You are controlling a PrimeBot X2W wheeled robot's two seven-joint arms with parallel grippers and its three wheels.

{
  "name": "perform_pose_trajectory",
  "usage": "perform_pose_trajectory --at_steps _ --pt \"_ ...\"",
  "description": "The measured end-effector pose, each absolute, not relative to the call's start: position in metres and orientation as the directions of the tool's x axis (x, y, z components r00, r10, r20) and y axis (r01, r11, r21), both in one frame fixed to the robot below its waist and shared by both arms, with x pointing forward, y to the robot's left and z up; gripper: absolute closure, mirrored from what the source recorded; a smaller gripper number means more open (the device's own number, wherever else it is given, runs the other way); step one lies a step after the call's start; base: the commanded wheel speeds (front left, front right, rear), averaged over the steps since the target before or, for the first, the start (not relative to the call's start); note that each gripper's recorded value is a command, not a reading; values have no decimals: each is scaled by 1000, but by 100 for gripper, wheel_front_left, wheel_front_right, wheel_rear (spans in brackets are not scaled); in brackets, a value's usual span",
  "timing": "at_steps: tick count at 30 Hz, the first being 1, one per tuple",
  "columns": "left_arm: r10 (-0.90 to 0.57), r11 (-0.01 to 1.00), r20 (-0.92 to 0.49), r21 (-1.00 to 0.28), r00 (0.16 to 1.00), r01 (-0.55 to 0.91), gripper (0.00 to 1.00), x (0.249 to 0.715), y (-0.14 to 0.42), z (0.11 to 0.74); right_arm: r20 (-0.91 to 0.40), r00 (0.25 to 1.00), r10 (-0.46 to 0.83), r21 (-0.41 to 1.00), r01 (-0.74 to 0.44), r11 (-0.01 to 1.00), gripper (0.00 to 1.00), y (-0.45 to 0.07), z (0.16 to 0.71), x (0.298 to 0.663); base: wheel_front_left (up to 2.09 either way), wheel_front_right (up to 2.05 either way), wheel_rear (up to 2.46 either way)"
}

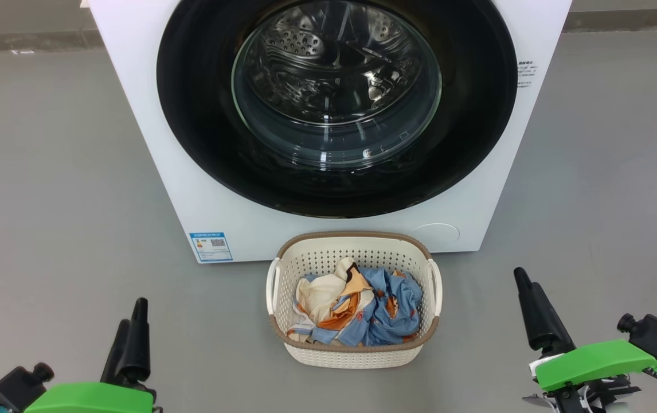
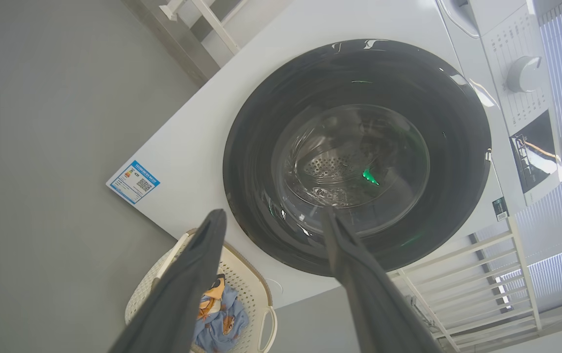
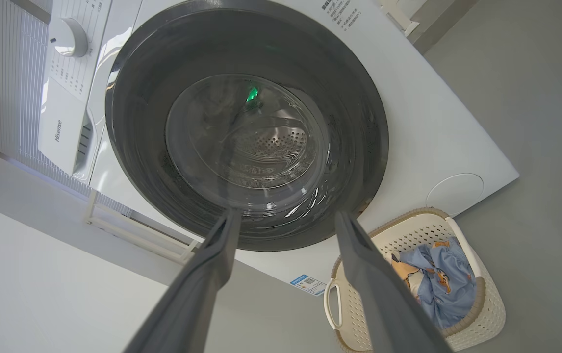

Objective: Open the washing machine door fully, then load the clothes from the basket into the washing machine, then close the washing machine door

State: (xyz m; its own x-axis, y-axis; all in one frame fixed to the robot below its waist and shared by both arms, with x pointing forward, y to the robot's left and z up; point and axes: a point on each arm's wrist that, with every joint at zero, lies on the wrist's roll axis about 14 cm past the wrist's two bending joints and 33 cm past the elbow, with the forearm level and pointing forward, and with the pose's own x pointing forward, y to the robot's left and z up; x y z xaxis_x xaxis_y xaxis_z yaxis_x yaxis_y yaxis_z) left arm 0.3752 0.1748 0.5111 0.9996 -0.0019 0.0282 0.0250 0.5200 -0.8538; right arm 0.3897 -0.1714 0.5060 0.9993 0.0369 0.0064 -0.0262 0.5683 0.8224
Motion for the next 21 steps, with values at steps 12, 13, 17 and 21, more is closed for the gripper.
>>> perform_pose_trajectory --at_steps 12,13,17,21 --pt "-20 737 35 -674 999 39 0 373 172 510 34 996 77 661 -80 747 0 -162 513 394 0 0 0" --pt "-23 750 34 -661 999 40 0 373 172 509 38 996 77 650 -83 756 0 -161 514 394 0 0 0" --pt "-24 781 23 -623 999 33 0 372 171 505 46 996 82 606 -94 790 0 -160 515 394 0 0 0" --pt "-25 796 22 -604 999 33 0 373 170 503 56 995 88 561 -105 822 0 -158 517 393 0 0 0"
